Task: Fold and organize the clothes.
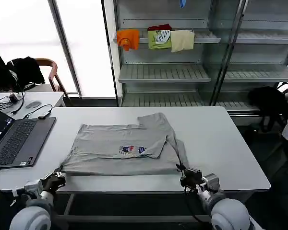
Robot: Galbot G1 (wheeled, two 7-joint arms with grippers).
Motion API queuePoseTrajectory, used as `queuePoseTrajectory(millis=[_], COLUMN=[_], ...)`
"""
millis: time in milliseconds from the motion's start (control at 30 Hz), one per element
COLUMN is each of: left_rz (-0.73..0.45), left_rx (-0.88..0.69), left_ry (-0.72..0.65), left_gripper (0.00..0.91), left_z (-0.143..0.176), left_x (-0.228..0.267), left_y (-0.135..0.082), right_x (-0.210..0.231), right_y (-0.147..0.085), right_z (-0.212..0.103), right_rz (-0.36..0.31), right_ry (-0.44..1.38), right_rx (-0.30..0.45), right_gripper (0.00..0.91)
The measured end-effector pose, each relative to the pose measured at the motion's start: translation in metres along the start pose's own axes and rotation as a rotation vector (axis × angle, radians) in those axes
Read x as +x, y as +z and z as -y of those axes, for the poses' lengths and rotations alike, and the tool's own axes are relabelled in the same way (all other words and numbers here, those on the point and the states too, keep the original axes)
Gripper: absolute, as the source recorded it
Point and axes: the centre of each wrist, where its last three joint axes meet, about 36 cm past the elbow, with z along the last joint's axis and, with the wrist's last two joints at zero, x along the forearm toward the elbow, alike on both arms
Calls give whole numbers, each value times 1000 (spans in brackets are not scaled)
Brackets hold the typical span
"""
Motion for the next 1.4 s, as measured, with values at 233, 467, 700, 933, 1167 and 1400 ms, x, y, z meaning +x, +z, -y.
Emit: queuePoseTrajectory(millis=[233, 467, 700, 933, 1167, 1400], left_rz=[-10, -19, -15, 9, 74, 145], left_rx=[-5, -10, -15, -23, -32, -28], left_ry=[-48, -70, -84, -89, -72, -21], left_gripper=[81, 725, 907, 907, 907, 907], left_z=[9, 12, 17, 20, 23, 23], left_x=[24, 34, 41, 51, 59, 51], left_y=[15, 20, 22, 18, 3, -14], right_x=[13, 22, 31, 40, 52, 46], right_y=[13, 20, 23, 24, 12, -14], right_z=[1, 1, -3, 0, 15, 40], right_rz=[-31, -47, -54, -57, -17, 80], right_ry=[1, 7, 17, 33, 78, 121], right_rx=[5, -1, -9, -11, -8, 9], right_gripper=[0, 0, 907, 907, 907, 907])
